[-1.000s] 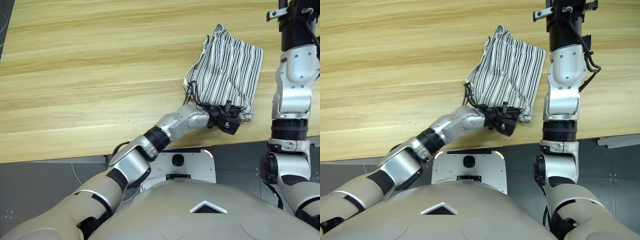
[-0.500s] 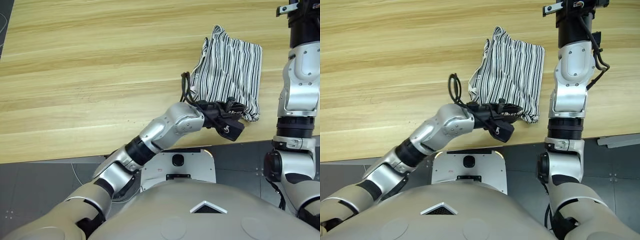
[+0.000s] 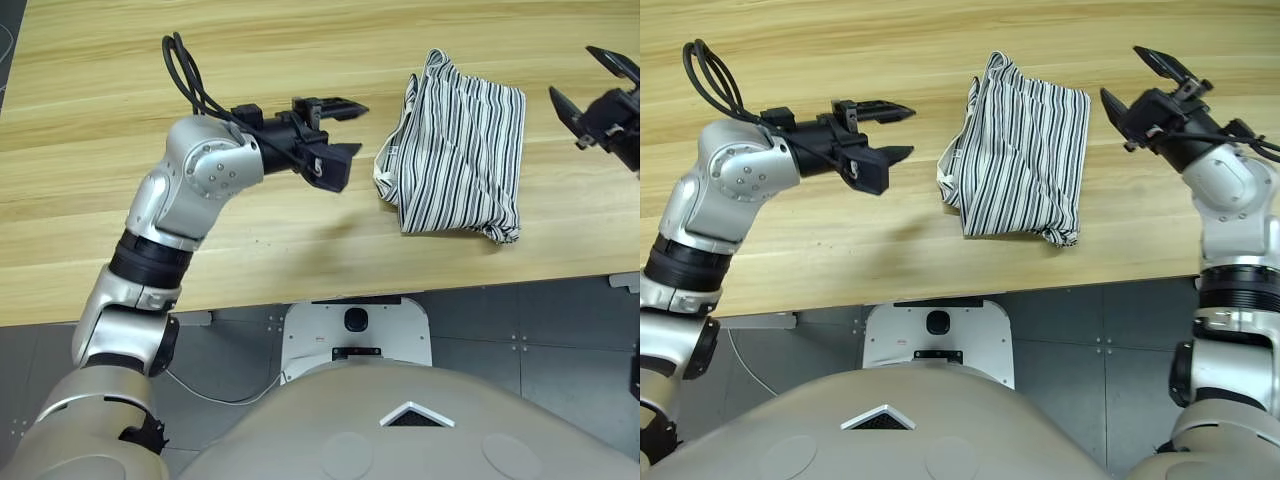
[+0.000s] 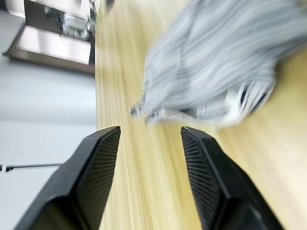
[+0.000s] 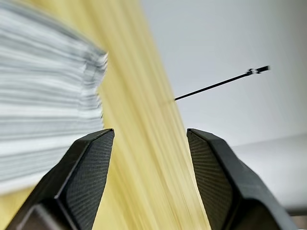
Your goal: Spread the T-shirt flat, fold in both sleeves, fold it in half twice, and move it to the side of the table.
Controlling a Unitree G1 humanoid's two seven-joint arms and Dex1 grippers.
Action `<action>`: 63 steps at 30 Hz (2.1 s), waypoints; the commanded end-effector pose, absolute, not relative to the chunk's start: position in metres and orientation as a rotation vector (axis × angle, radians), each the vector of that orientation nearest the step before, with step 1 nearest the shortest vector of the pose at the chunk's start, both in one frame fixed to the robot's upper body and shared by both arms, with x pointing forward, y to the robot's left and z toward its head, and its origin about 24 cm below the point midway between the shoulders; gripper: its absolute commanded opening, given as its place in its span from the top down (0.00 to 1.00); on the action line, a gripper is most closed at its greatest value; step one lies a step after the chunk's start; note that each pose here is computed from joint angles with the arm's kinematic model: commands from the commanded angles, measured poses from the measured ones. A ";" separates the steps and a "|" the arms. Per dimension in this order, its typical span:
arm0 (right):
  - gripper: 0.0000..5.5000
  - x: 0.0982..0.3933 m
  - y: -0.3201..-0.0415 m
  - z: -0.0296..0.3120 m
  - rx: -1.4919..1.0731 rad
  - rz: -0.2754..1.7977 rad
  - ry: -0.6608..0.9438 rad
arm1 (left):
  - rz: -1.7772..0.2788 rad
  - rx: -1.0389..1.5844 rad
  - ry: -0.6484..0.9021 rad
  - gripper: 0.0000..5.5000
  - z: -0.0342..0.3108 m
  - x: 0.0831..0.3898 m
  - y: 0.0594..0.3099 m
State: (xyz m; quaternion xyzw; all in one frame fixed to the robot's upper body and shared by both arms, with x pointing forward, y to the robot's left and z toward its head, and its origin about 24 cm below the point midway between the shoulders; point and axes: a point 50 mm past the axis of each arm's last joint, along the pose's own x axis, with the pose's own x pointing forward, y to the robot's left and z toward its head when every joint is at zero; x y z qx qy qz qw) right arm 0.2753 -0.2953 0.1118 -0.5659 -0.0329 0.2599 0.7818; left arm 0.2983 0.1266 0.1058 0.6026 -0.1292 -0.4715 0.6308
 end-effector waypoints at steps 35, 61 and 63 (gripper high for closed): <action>0.25 0.240 -0.281 0.036 -1.687 1.355 -0.465 | -1.471 1.558 -0.775 0.31 0.001 0.288 0.086; 0.76 0.245 -0.260 0.039 -1.574 1.348 -0.620 | -1.471 1.622 -0.384 0.81 -0.025 0.289 0.089; 0.83 0.246 -0.256 0.043 -1.550 1.323 -0.638 | -1.481 1.601 -0.371 0.85 -0.024 0.289 0.089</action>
